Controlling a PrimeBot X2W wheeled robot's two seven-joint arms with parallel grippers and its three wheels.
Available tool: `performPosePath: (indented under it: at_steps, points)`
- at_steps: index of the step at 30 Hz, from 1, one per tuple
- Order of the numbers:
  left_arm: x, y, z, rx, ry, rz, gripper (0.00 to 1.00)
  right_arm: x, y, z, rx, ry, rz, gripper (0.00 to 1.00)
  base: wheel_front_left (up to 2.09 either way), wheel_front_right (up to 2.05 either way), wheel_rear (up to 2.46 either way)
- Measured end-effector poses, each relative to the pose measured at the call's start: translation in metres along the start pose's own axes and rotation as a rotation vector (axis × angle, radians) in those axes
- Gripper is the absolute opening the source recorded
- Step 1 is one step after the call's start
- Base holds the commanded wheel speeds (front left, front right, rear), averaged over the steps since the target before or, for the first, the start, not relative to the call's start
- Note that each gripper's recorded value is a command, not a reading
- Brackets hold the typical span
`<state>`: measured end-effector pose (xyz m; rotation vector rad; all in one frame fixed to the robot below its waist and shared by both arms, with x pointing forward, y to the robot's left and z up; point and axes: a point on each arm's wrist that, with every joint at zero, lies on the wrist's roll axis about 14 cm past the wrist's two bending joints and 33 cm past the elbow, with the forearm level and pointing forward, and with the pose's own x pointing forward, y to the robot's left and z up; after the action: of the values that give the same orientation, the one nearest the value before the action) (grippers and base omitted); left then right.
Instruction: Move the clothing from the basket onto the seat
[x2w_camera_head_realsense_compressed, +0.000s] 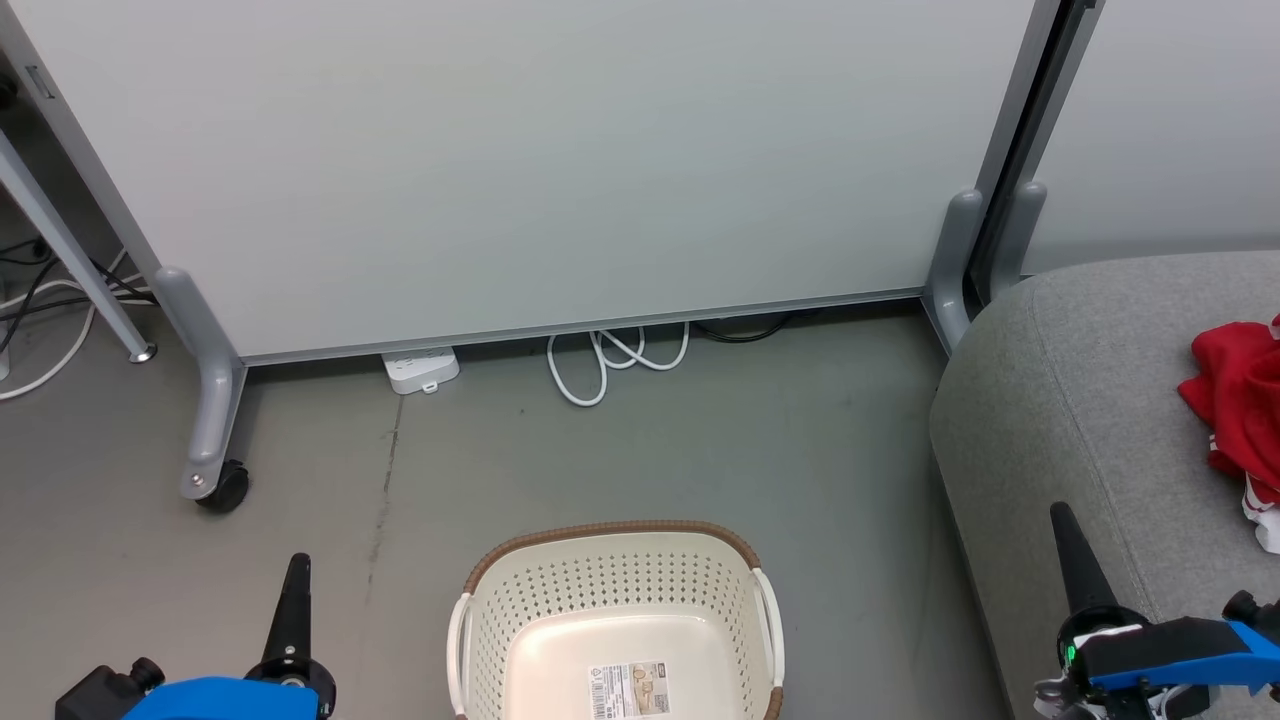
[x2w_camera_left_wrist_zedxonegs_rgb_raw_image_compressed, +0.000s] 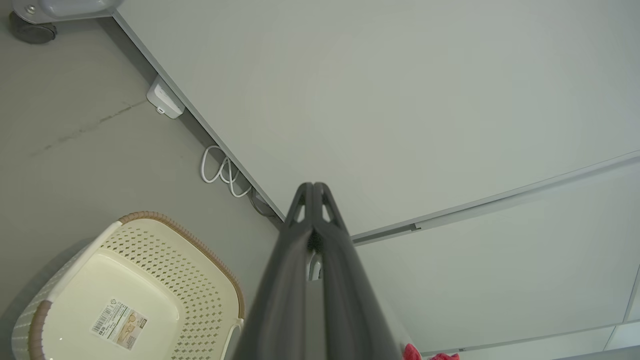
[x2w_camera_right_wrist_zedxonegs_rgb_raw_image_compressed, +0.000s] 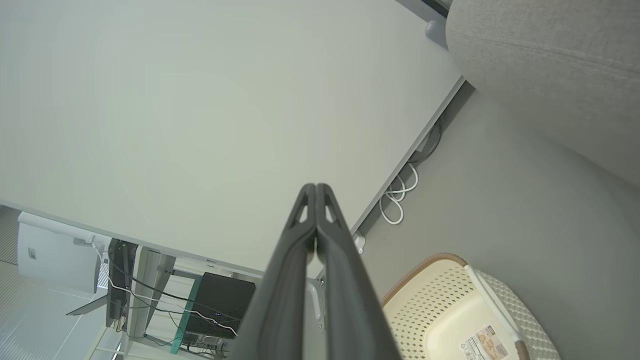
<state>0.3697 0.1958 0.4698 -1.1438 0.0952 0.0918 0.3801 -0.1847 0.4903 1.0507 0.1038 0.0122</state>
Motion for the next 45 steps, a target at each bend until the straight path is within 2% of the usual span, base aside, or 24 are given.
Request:
performPosePath:
  at_steps: [21, 45]
  points:
    - [0.005, -0.011, 0.008, -0.193, -0.003, -0.036, 0.00, 0.003, 0.003, 0.008, 0.235, -0.031, 0.021, 0.00, 0.00, 0.00, 0.00]
    - [0.011, -0.025, 0.015, -0.358, 0.000, -0.089, 0.00, 0.004, 0.003, 0.016, 0.437, -0.062, 0.039, 0.00, 0.00, 0.00, 0.00]
